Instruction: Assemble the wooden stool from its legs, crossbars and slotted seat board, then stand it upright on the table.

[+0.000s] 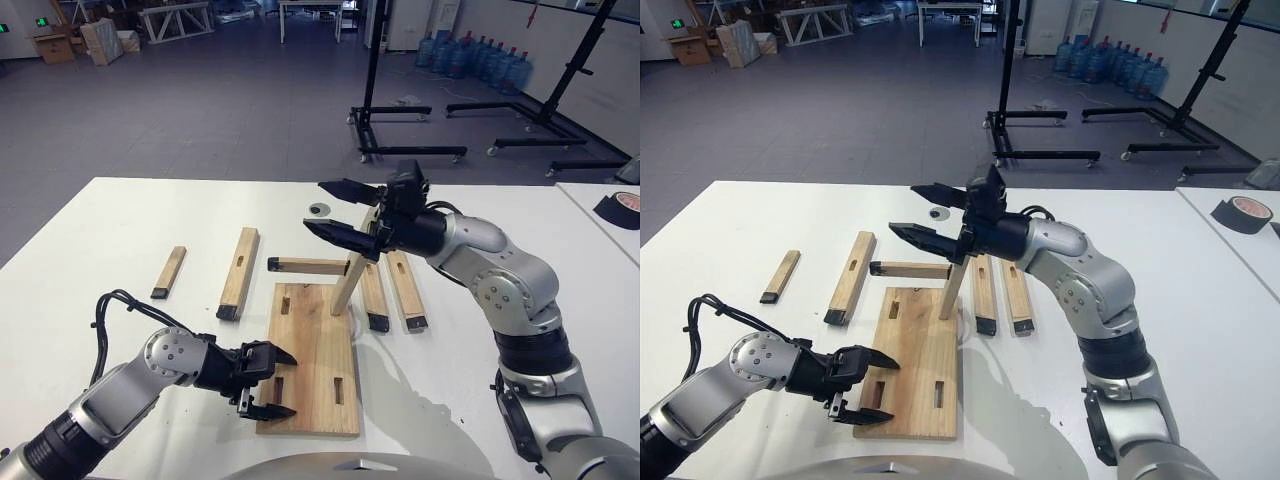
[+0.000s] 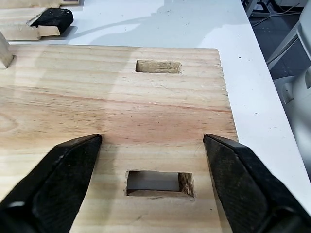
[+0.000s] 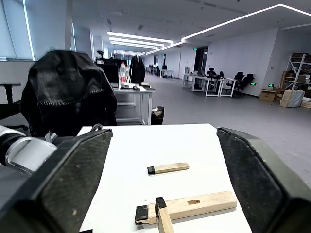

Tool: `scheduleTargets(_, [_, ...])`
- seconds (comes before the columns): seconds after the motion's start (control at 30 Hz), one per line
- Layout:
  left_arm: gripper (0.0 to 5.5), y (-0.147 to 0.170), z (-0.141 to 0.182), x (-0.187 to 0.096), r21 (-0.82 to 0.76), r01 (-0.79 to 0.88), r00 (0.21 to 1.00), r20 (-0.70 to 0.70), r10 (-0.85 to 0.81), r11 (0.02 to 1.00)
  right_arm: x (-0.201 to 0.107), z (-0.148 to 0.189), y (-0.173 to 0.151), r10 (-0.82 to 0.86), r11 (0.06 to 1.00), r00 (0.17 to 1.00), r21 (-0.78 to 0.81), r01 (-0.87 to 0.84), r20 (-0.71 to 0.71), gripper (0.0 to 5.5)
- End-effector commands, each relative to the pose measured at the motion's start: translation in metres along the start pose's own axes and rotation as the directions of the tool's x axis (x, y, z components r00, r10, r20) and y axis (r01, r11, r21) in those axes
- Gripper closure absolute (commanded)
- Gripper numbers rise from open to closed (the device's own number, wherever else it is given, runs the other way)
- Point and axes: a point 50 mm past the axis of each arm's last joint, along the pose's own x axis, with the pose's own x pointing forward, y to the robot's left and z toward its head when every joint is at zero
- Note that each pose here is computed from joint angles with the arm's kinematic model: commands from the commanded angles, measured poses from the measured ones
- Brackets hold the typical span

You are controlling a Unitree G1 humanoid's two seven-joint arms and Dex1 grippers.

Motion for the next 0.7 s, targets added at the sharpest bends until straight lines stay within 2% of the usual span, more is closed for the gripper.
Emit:
scheduleTargets(0.03, [1.68,-0.023,-0.063,0.007,-0.197,-0.014,0.957,-0.286,-0.043,0.980,-0.017,-0.006,-0.013,-0.100,0.987,0.995,0.126,0.099,-0.001,1.54])
scheduleTargets(0.2, [1.68,-0.023,-0.047,0.010,-0.191,-0.021,0.970,-0.243,-0.027,0.981,-0.038,0.042,-0.016,-0.134,0.986,0.963,0.132,0.105,0.233,1.54])
scheduleTargets(0.27, [1.68,-0.021,-0.041,0.010,-0.183,-0.023,0.971,-0.239,-0.022,0.983,-0.061,0.056,-0.030,-0.266,0.961,0.911,0.160,0.225,0.317,1.54])
scheduleTargets(0.3, [1.68,-0.020,-0.038,0.008,-0.177,-0.025,0.971,-0.239,-0.019,0.984,-0.079,0.057,-0.043,-0.390,0.919,0.868,0.184,0.348,0.307,1.54])
scheduleTargets(0.4, [1.68,-0.019,-0.034,0.001,-0.175,-0.056,0.976,-0.219,0.017,0.983,-0.115,0.029,-0.065,-0.691,0.721,0.713,0.172,0.671,0.116,1.54])
scheduleTargets(0.43, [1.68,-0.019,-0.032,-0.001,-0.178,-0.077,0.980,-0.195,0.042,0.981,-0.125,0.013,-0.066,-0.768,0.633,0.637,0.230,0.739,0.068,1.54])
scheduleTargets(0.57, [1.68,-0.023,-0.015,-0.010,-0.179,-0.105,0.993,-0.076,0.093,0.978,-0.145,-0.061,-0.045,-0.898,0.341,0.388,0.229,0.912,-0.208,1.54])
scheduleTargets(0.63, [1.68,-0.017,-0.008,-0.022,-0.092,-0.165,0.985,-0.074,0.158,0.982,-0.139,-0.088,-0.025,-0.892,0.283,0.331,0.189,0.940,-0.308,1.54])
scheduleTargets(0.7, [1.68,-0.013,0.003,-0.037,-0.042,-0.197,0.980,-0.032,0.195,0.980,-0.129,-0.106,-0.006,-0.867,0.289,0.300,0.088,0.953,-0.397,1.54])
